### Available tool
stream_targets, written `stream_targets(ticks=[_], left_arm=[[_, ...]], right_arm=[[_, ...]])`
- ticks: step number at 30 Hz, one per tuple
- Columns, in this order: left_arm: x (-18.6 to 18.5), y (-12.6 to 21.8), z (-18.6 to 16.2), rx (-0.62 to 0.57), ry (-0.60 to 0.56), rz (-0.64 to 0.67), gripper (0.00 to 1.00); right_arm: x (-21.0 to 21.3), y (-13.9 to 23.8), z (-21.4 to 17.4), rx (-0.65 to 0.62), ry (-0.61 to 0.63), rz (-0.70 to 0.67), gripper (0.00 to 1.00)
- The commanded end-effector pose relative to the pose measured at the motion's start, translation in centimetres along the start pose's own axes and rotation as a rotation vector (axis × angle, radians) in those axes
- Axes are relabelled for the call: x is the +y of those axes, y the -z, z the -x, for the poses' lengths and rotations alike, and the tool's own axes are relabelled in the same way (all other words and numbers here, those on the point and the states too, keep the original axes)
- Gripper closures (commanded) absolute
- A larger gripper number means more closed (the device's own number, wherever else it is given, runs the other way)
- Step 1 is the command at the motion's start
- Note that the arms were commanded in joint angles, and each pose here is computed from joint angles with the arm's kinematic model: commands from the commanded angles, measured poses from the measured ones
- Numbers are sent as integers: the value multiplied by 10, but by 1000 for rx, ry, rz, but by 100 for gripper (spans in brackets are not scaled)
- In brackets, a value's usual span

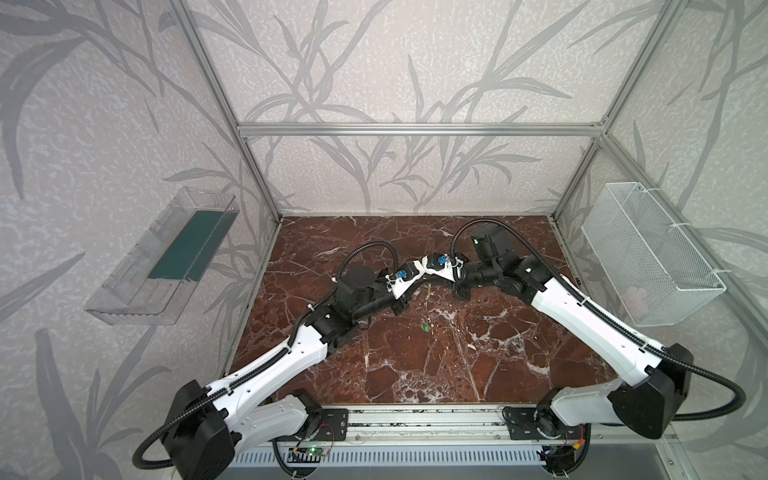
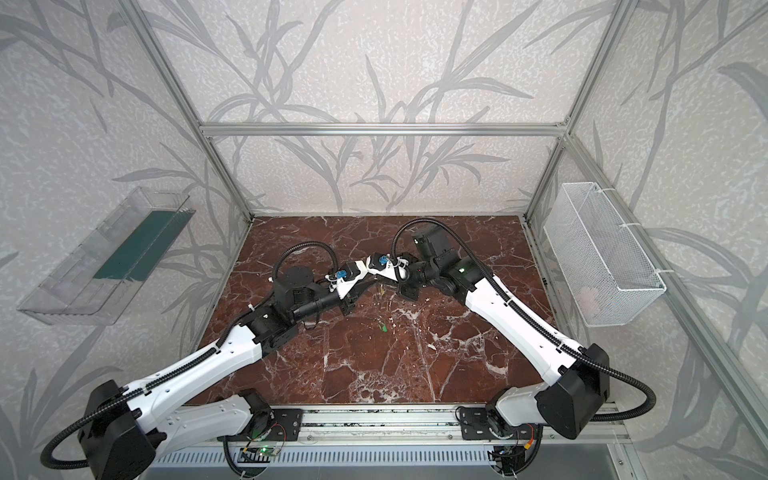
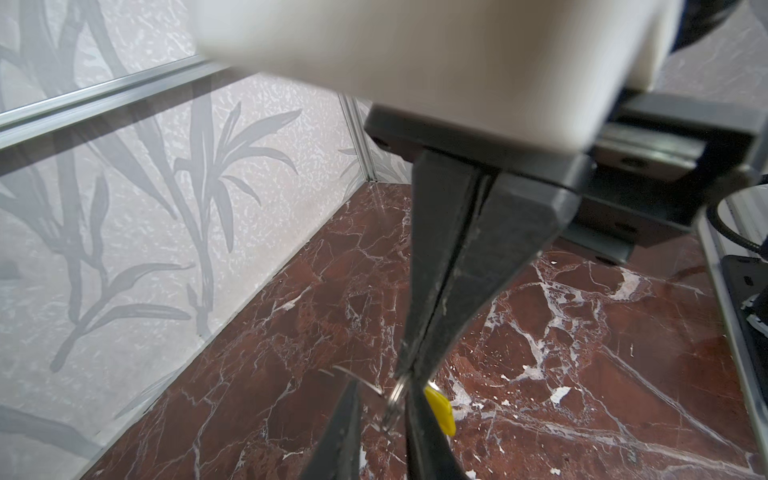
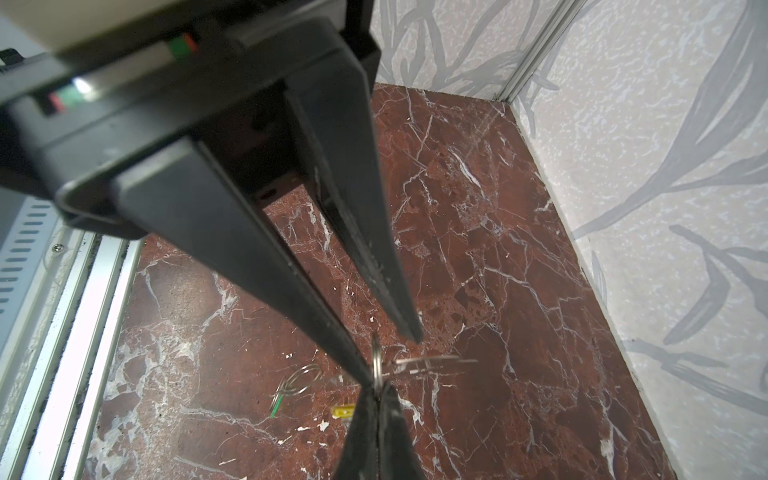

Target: Put the keys on the keyring

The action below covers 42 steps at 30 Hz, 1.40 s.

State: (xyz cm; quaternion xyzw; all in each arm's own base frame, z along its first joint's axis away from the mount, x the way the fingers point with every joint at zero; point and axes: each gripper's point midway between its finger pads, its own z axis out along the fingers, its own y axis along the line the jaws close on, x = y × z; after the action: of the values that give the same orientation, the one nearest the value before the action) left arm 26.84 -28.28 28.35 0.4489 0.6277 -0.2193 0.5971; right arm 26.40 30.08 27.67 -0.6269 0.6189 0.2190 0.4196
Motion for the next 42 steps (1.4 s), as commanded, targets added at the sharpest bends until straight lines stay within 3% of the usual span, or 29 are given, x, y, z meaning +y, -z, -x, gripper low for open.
stream_targets(ticks=[1,16,23,28,32,37,42], left_arm=[[-3,2,8,-13,-33,-29,78],[-10,7,21,-57,-59,-76,85],[-14,6,21,-55,-59,-105,100],[-10,4,20,-68,-55,-76,100],[2,6,22,-140,-25,-16,100],[23,16,34,-295,84,13,100],[34,22,44,-411,144,28,100]], right_arm=[[8,10,14,-56,28,13,100],[11,11,16,-65,28,27,100],[10,11,15,-66,27,24,100],[4,9,15,-70,-3,4,100],[-7,12,13,-92,-47,-50,99],[-20,24,14,-156,-86,-157,83],[-29,35,20,-255,-150,-236,78]])
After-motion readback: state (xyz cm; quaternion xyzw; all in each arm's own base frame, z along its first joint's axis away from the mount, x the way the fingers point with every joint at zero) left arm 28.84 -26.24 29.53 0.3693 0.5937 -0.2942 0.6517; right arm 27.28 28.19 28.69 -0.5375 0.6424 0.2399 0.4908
